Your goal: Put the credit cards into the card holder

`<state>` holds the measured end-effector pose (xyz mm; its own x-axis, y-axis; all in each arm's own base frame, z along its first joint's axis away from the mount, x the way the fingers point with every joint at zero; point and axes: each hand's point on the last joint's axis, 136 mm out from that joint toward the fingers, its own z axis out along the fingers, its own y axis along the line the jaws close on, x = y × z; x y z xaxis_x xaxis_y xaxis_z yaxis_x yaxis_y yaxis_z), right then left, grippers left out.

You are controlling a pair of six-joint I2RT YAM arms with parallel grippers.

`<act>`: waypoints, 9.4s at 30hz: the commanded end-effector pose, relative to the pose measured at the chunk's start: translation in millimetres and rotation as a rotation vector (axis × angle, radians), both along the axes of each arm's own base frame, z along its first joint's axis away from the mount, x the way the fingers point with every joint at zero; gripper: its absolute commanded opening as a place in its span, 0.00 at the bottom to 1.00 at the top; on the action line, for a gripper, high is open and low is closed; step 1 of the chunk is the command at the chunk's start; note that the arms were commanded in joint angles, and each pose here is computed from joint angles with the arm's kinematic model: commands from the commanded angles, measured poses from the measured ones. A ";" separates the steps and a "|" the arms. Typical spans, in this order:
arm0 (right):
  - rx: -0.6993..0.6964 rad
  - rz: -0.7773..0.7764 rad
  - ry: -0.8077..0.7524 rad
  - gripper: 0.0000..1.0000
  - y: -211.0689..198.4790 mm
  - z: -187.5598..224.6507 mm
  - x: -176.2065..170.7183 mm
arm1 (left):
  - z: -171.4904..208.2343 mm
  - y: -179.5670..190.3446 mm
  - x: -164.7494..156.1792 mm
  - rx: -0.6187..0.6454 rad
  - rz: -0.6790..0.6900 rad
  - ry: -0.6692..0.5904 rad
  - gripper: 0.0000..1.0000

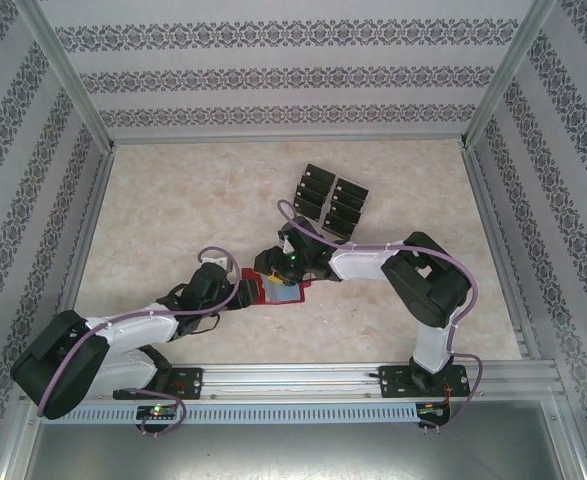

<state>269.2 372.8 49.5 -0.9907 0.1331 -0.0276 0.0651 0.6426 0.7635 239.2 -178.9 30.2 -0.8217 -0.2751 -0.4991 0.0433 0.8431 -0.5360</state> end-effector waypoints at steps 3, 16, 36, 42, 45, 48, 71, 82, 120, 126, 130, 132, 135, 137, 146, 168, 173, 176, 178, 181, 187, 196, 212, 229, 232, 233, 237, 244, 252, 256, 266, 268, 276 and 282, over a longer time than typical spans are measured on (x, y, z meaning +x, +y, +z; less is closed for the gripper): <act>0.025 -0.013 0.017 0.53 3.4 0.6 5.8 | 0.6 -21.1 -4.9 -0.144 -0.050 0.016 0.69; 0.022 -0.026 0.045 0.53 3.8 -6.4 5.6 | -10.9 -28.3 -11.8 -0.011 -0.120 0.017 0.68; 0.033 -0.030 0.064 0.53 4.6 -7.3 3.9 | -38.0 -46.7 -14.1 0.125 -0.171 0.054 0.67; 0.046 -0.036 0.058 0.54 5.7 0.5 7.2 | -46.3 -39.9 -16.5 0.196 -0.167 0.095 0.63; 0.055 -0.037 0.058 0.54 7.1 4.5 8.6 | -49.7 -40.0 -16.5 0.212 -0.172 0.109 0.62; 0.063 -0.038 0.056 0.54 8.2 9.4 10.2 | -54.2 -41.9 -16.4 0.230 -0.184 0.128 0.61; 0.021 -0.107 -0.060 0.56 -41.8 40.4 34.6 | -72.3 -41.7 -20.3 0.234 -0.180 0.170 0.58; -0.151 -0.049 -0.062 0.56 -64.4 7.2 5.8 | -73.9 -41.5 -20.6 0.234 -0.180 0.172 0.58; -0.203 -0.039 -0.046 0.56 -68.3 -11.3 -1.9 | -78.1 -44.8 -21.8 0.224 -0.194 0.180 0.58; -0.181 0.008 -0.031 0.57 -48.2 -13.4 -4.7 | -77.7 -45.9 -22.3 0.218 -0.197 0.182 0.58; -0.164 0.031 -0.030 0.56 -35.0 -9.2 -4.8 | -69.1 -46.7 -22.4 0.199 -0.196 0.167 0.58; -0.156 0.037 -0.030 0.56 -30.1 -7.0 -4.0 | -62.0 -47.2 -22.4 0.183 -0.194 0.154 0.58; -0.149 0.040 -0.025 0.56 -25.2 -5.8 -2.5 | -48.7 -47.5 -22.2 0.156 -0.189 0.129 0.58; -0.143 0.043 -0.025 0.56 -21.8 -4.4 -1.1 | -39.6 -47.0 -22.6 0.138 -0.185 0.111 0.58; -0.146 0.045 -0.016 0.56 -12.1 -3.0 -0.9 | -7.3 -26.0 -31.0 0.101 -0.133 0.033 0.58; -0.154 0.124 -0.016 0.57 16.7 10.1 -52.2 | 56.5 54.8 -20.5 0.103 0.258 -0.154 0.61; -0.116 0.188 -0.027 0.57 41.2 23.0 -72.3 | 62.8 58.4 -15.3 0.116 0.291 -0.142 0.61; -0.093 0.223 -0.036 0.57 50.6 35.1 -84.6 | 68.1 62.6 -12.6 0.122 0.315 -0.147 0.61; -0.077 0.251 -0.042 0.57 53.1 43.1 -94.7 | 71.4 66.2 -11.0 0.125 0.334 -0.150 0.61; -0.056 0.261 -0.083 0.57 46.2 61.1 -104.5 | 75.8 69.0 -8.9 0.123 0.350 -0.152 0.61; -0.059 0.213 -0.224 0.58 4.7 108.9 -93.9 | 78.1 64.7 -7.0 0.140 0.327 -0.137 0.61; -0.258 0.098 -0.257 0.59 -70.1 64.1 -29.5 | 63.2 52.1 -5.8 0.153 0.281 -0.077 0.61; -0.327 0.155 -0.152 0.59 -65.2 -5.2 -33.1 | 45.3 38.3 -4.8 0.161 0.231 -0.020 0.61; -0.317 0.218 -0.130 0.59 -43.4 -13.8 -48.6 | 43.5 35.7 -2.9 0.156 0.228 -0.019 0.61; -0.303 0.234 -0.128 0.59 -37.2 -11.2 -55.3 | 42.9 37.0 -2.8 0.160 0.233 -0.020 0.61; -0.297 0.239 -0.128 0.59 -34.7 -10.1 -57.0 | 43.0 37.0 -2.6 0.161 0.232 -0.022 0.61; -0.278 0.265 -0.127 0.59 -22.8 -6.2 -64.7 | 42.1 43.2 -0.3 0.155 0.252 -0.015 0.62; -0.256 0.306 -0.136 0.58 -3.6 1.8 -77.1 | 47.7 55.9 9.3 0.108 0.284 0.000 0.62; -0.246 0.340 -0.127 0.59 17.1 -0.2 -84.6 | 43.8 57.7 18.7 0.086 0.269 0.037 0.62; -0.258 0.311 -0.177 0.58 8.9 16.1 -74.2 | 40.9 57.9 19.7 0.080 0.258 0.051 0.62; -0.321 0.225 -0.208 0.59 -37.5 21.4 -33.0 | 27.4 46.3 11.6 0.053 0.192 0.109 0.62; -0.345 0.233 -0.208 0.59 -39.6 14.5 -29.3 | 24.3 43.5 9.4 0.043 0.180 0.124 0.62; -0.369 0.251 -0.168 0.59 -38.1 -12.9 -27.5 | 14.3 40.7 4.6 0.034 0.171 0.159 0.62; -0.361 0.273 -0.153 0.58 -32.8 -17.6 -35.0 | 10.0 39.3 6.9 0.034 0.171 0.165 0.62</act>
<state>238.8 333.5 32.9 -0.9734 -0.1480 -0.1747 -0.2146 0.8555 0.4713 241.5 -138.3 40.9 -0.8418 -0.3972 -0.3655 -0.1951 0.8553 -0.4801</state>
